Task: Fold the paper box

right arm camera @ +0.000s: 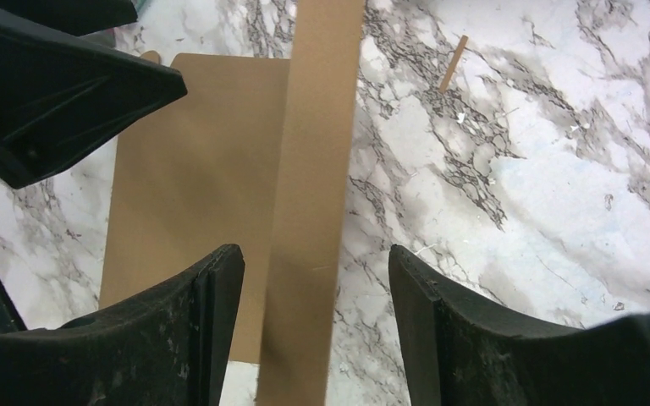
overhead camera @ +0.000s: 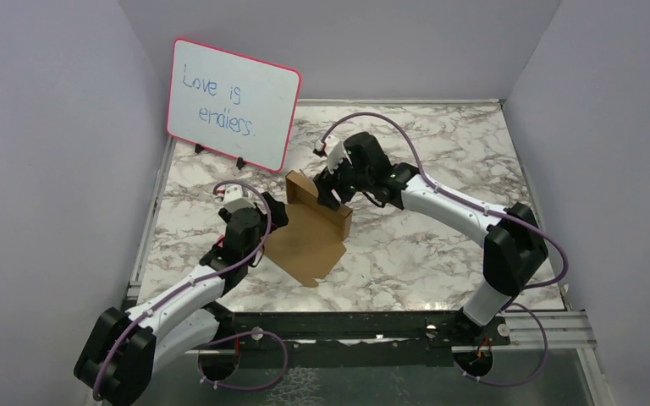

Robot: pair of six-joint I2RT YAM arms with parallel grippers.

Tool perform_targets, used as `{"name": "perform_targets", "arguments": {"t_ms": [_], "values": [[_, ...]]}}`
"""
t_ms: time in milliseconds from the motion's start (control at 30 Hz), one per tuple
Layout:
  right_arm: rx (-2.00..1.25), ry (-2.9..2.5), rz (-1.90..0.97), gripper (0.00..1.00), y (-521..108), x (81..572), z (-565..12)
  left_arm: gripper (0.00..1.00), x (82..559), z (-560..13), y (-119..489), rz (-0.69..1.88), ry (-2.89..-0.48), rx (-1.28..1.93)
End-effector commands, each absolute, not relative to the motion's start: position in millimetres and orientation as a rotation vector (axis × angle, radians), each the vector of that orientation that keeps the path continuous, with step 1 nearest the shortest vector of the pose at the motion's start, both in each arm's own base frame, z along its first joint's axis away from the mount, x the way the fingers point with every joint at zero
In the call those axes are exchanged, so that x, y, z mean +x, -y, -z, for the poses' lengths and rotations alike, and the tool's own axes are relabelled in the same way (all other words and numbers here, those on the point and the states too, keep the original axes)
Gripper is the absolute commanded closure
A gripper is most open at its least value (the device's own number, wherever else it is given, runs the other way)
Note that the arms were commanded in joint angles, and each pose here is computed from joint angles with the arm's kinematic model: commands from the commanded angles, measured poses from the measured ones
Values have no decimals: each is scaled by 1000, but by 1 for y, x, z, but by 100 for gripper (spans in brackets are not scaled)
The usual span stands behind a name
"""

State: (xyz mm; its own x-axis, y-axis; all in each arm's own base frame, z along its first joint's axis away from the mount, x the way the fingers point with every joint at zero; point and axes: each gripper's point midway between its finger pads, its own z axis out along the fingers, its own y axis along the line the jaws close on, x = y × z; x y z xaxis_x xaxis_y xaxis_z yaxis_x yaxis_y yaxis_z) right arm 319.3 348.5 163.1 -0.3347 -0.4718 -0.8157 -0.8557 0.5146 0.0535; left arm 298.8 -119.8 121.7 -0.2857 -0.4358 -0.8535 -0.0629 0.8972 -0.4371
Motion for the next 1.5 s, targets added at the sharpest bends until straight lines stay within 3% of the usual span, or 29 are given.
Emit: {"name": "perform_targets", "arguments": {"t_ms": [0,267,567,733,1000,1300,1467], "values": [[-1091,-1972,-525,31,-355,314,-180,4,273,-88,110,411,-2016,-477],[-1057,-2044,-253,33,-354,325,-157,2,263,-76,94,425,-2048,-577],[-972,-2107,-228,38,-356,331,-141,2,261,-88,90,404,-2029,-546],[-884,-2184,-315,57,-347,334,-137,1,264,-106,91,412,-2011,-535],[-699,-2297,-512,66,-324,334,-129,1,261,-131,94,453,-1982,-509],[-394,-2410,-692,66,-288,313,-93,1,256,-164,102,540,-1926,-450],[-269,-2450,-786,61,-282,288,-62,1,258,-176,116,595,-1941,-372]]}}
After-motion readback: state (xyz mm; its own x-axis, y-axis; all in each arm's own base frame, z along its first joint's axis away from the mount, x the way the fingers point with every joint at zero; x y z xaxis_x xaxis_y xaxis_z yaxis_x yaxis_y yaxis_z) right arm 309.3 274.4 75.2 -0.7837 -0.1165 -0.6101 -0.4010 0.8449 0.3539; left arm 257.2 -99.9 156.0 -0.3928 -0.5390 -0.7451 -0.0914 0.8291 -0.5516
